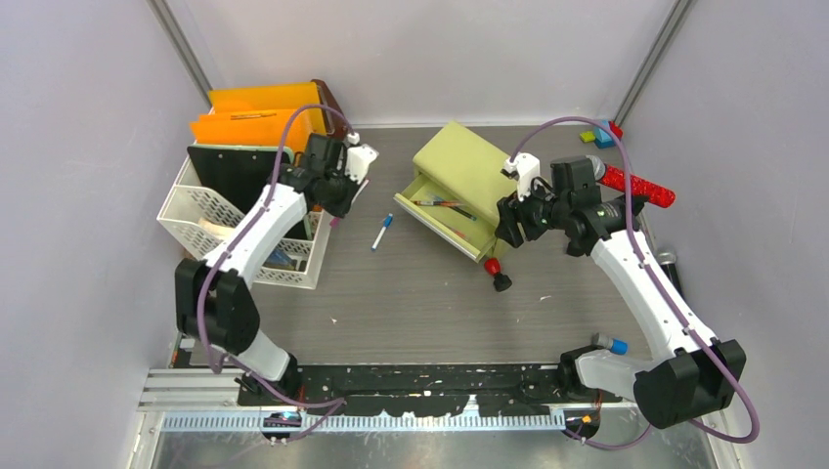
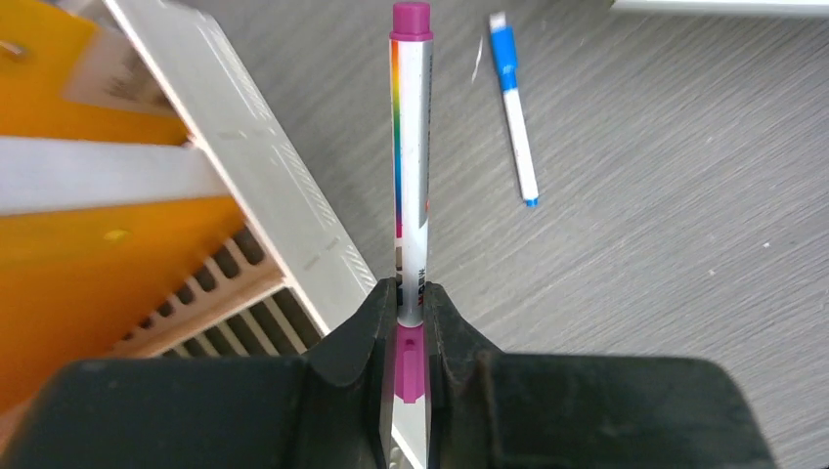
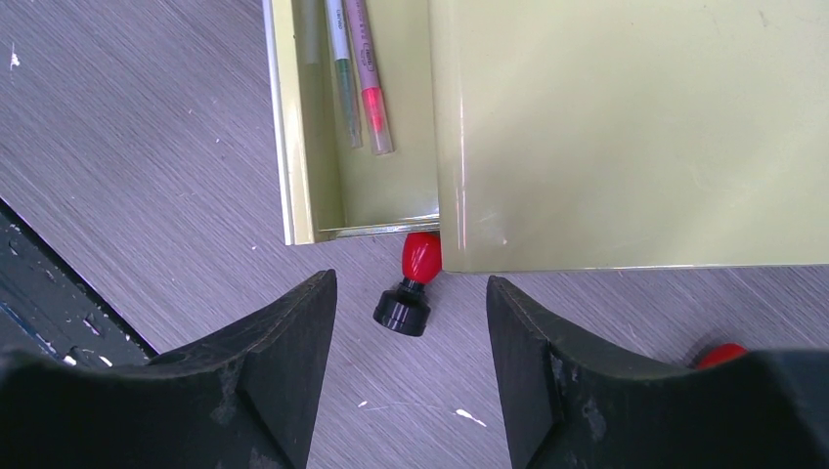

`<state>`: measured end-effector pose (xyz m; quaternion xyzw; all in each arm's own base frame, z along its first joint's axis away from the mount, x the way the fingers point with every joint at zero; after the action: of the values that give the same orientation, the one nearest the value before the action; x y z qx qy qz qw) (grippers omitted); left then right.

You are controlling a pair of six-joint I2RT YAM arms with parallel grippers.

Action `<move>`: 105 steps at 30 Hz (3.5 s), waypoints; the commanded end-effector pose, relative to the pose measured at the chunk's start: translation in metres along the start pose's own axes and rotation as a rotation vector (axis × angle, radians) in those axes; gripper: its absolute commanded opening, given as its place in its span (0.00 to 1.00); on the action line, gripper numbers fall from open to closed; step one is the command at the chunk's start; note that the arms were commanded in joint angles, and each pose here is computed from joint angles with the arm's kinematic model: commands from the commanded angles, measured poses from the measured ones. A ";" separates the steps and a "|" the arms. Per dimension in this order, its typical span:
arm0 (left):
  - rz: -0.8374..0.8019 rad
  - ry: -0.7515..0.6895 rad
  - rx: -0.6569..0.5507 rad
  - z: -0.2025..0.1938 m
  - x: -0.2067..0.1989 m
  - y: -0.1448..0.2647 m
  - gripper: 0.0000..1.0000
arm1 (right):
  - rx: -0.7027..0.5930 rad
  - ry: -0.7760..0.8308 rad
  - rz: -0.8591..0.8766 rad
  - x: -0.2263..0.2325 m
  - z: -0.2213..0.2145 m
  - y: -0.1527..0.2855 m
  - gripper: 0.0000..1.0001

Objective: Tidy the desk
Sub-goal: Pick up the stationery from the center of the board, then place the stationery in the drawer, then pick up the stationery from the center of the board.

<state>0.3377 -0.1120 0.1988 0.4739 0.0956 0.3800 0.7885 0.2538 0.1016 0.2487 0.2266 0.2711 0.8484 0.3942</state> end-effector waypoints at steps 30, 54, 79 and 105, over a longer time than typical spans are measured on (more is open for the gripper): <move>0.217 -1.271 -0.245 0.169 -0.118 0.017 0.64 | -0.142 -0.027 -0.053 -0.009 0.015 0.023 0.63; -0.095 0.062 -0.082 0.011 -0.043 -0.022 0.85 | -0.115 -0.051 -0.029 -0.011 0.012 0.014 0.63; -0.114 0.168 0.078 -0.019 -0.052 -0.115 0.50 | -0.089 -0.057 -0.021 -0.013 0.007 0.010 0.63; -0.122 0.230 0.178 -0.039 -0.050 -0.110 0.07 | -0.078 -0.061 -0.022 -0.015 0.006 0.008 0.63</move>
<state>0.3442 -0.1561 0.0779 0.4759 0.2271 0.3792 0.7603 0.2580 0.0868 0.2531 0.2415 0.2375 0.8417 0.4205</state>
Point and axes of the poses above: each gripper's point midway between its finger pads, its own y axis back along the fingers, its own x axis along the line the jaws close on, z = x × y, the point moved 6 cm from there along y, back along the fingers, and after that the axes turned 9 degrees about -y, right-handed, at the moved point
